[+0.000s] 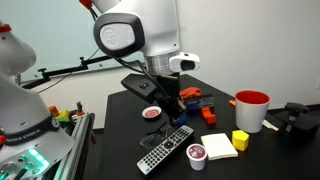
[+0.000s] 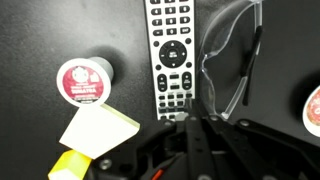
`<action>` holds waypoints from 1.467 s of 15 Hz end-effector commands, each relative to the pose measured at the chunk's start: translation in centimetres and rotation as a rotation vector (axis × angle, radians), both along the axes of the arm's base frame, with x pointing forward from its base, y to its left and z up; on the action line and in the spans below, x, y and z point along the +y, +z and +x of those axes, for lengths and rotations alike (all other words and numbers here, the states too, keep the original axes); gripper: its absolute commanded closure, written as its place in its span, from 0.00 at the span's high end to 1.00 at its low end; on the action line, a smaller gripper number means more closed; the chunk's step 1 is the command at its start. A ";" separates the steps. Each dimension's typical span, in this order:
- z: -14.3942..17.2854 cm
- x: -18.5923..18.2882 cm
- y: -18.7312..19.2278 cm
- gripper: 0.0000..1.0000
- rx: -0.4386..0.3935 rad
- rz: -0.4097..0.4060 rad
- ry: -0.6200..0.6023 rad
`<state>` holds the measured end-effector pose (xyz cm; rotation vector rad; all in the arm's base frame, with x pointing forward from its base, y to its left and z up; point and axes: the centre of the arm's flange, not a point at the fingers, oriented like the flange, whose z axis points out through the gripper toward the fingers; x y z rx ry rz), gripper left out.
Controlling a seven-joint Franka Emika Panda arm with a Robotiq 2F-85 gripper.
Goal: Press a button on the remote
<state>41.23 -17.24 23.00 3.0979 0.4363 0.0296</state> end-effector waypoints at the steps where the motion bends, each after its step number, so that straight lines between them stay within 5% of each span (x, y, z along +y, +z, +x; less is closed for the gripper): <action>1: 0.1 -0.4 0.1 0.00 -0.052 0.021 0.019; 22: 0.6 -1.5 -2.5 0.00 -0.060 -0.026 0.037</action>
